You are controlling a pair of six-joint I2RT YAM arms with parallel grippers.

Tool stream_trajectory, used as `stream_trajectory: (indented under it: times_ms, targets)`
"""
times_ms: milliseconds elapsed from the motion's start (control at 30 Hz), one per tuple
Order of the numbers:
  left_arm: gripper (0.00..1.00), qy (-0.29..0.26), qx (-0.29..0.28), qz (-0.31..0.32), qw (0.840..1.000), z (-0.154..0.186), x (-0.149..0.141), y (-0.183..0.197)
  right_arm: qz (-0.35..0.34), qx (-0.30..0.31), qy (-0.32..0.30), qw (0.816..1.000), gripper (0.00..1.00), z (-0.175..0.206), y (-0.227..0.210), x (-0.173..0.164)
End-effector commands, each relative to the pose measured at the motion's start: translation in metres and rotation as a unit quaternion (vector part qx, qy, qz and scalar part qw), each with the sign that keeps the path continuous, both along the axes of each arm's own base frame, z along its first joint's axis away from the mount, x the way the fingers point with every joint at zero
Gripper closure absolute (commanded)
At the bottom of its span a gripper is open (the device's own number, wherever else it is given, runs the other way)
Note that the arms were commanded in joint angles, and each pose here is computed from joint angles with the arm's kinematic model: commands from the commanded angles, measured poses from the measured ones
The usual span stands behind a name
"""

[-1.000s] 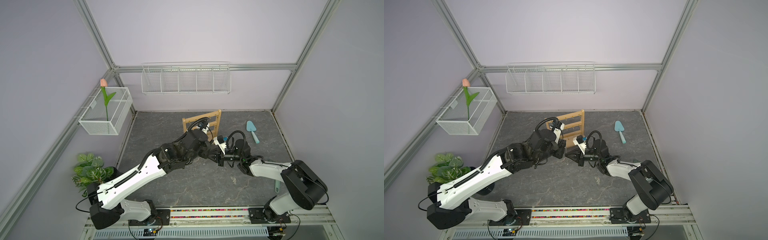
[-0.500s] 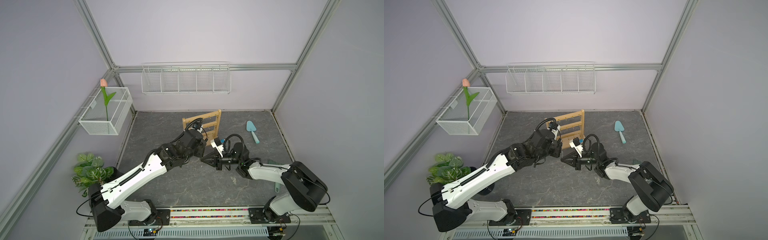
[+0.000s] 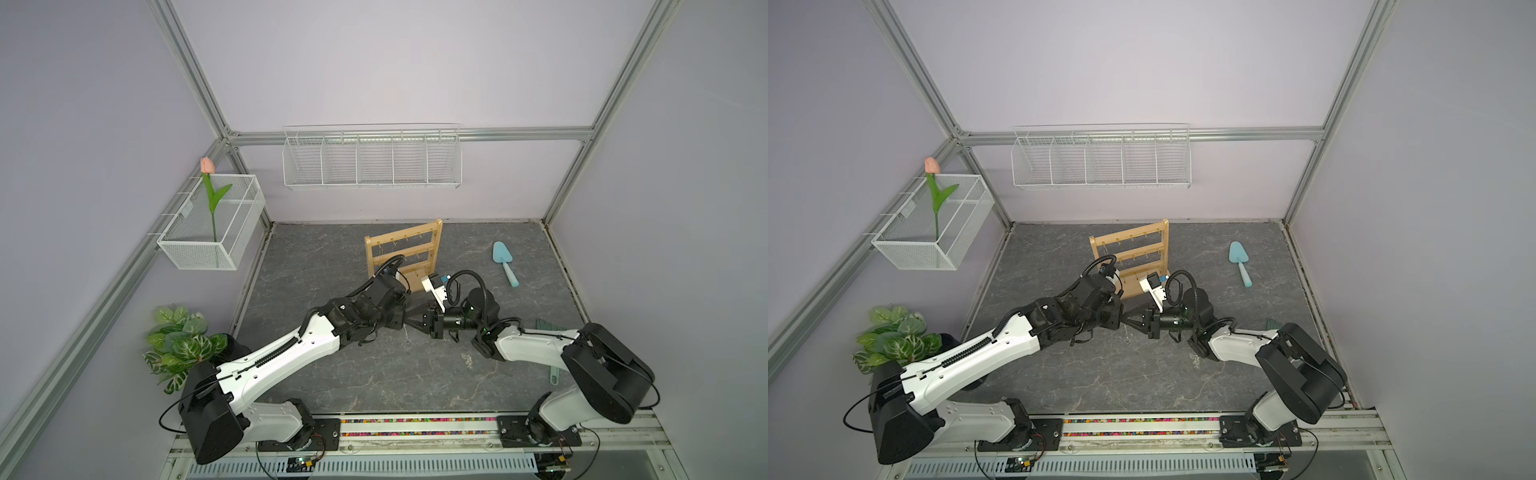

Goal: Hang the necklace on the jewelry display stand
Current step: Pick up the necklace from the center of the board.

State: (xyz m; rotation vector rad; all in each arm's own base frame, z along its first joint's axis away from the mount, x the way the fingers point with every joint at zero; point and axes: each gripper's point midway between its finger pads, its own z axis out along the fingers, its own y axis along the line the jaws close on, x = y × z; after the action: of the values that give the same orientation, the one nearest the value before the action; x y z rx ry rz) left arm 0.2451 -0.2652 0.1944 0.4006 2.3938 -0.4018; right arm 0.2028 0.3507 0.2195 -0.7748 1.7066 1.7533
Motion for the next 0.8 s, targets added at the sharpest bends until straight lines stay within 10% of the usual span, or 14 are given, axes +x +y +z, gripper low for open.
stream_trajectory:
  times_ms: [0,767]
  targets:
    - [0.7,-0.002,-0.023,0.015,1.0,0.01,-0.001,0.004,0.002,0.011,0.021,1.0,0.93,0.004,-0.002,-0.004]
    - [0.72,0.03,-0.076,-0.094,0.992,0.014,-0.041,-0.005,0.048,-0.011,0.057,0.997,0.93,0.033,0.0,-0.006]
